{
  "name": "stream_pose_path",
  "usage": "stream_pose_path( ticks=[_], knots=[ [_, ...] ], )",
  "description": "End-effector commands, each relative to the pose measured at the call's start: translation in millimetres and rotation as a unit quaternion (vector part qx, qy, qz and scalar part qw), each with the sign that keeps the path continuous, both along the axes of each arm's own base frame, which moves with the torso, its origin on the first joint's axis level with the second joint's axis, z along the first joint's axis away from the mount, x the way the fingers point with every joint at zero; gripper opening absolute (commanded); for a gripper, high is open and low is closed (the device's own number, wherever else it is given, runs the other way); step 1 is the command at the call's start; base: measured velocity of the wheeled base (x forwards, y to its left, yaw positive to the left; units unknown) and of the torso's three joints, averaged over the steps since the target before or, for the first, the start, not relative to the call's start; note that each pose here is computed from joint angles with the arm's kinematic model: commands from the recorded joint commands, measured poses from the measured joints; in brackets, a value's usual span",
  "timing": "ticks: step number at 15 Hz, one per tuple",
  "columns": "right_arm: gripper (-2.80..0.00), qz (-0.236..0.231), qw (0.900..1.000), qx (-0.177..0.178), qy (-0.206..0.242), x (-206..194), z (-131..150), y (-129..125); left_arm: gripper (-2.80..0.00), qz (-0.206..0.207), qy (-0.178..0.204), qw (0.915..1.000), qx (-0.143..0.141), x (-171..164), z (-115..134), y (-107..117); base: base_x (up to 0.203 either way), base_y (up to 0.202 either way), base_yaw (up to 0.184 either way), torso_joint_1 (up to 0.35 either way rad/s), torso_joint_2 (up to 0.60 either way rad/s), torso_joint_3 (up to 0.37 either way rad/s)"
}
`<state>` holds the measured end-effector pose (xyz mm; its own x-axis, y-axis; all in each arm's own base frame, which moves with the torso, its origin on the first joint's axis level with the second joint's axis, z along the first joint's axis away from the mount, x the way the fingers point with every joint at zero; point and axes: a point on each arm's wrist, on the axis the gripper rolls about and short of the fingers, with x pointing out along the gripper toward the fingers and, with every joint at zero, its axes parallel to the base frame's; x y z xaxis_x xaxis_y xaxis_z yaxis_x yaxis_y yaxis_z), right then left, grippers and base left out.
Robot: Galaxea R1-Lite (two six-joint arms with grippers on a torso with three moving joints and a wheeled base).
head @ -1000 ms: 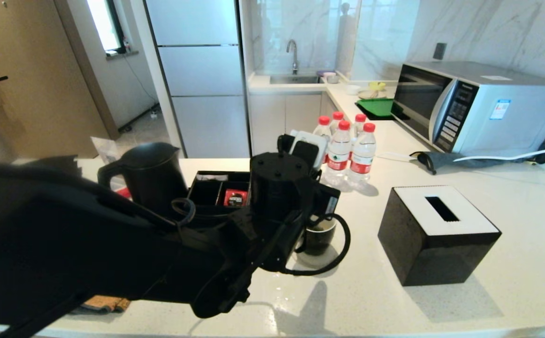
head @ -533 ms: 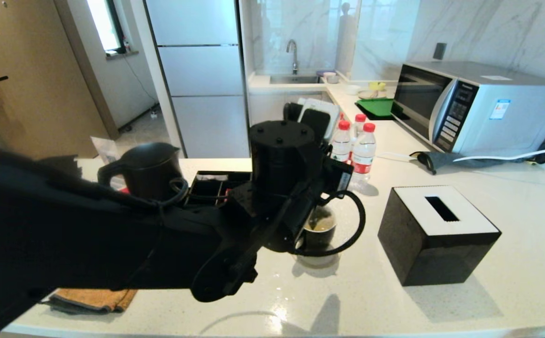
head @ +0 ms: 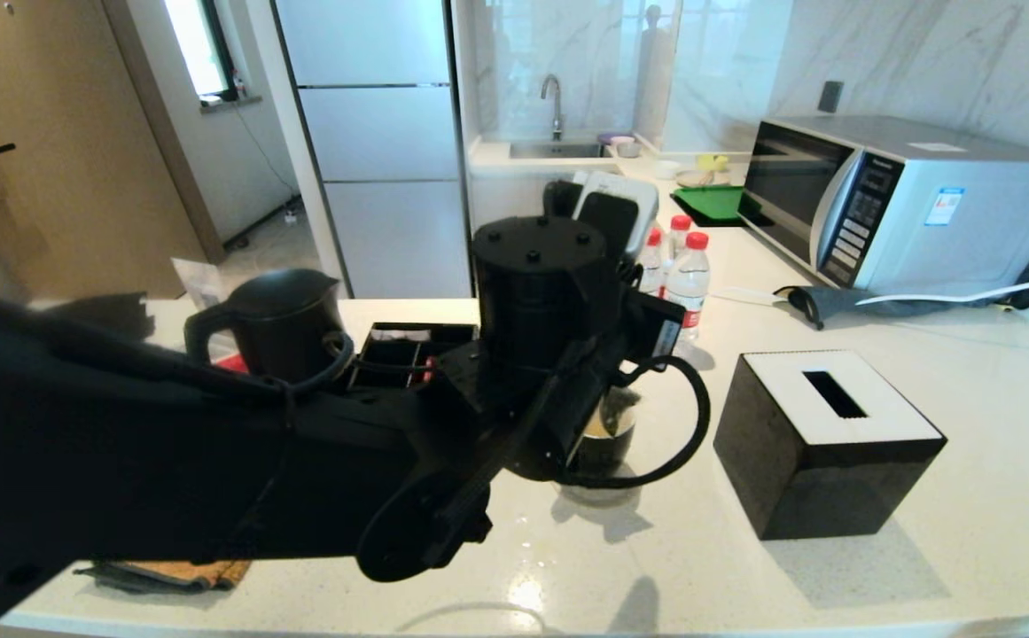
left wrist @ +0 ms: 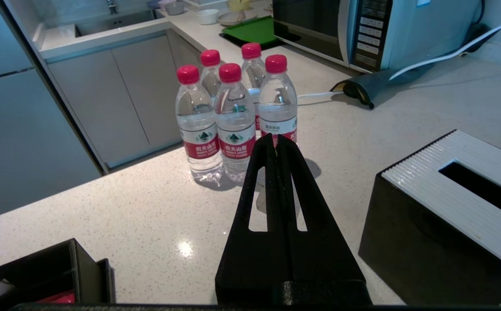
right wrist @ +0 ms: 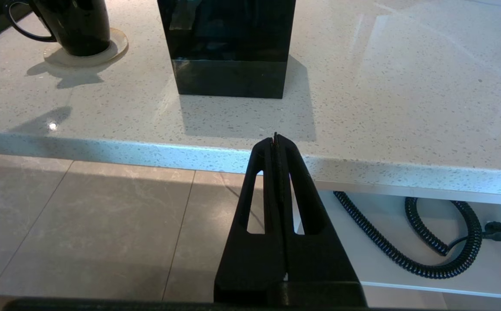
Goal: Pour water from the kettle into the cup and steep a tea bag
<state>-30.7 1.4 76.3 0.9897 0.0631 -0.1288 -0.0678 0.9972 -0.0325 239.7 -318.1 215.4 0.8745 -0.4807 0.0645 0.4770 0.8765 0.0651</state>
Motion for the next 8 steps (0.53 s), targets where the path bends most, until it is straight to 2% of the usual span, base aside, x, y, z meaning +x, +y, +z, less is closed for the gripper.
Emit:
stream_pose_path(
  ticks=[1,8],
  knots=[
    [-2.80,0.001,1.000,0.000,0.001,0.1,-0.1,0.0,-2.80,-0.004,0.001,1.0000,0.002,-2.6,-3.0,-3.7,0.000,0.000,0.000,0.000,0.00,0.000],
    [-2.80,0.001,1.000,0.000,0.001,0.1,-0.1,0.0,-2.80,-0.009,0.004,0.9999,0.005,-4.0,-7.0,-8.2,0.000,0.000,0.000,0.000,0.00,0.000]
  ],
)
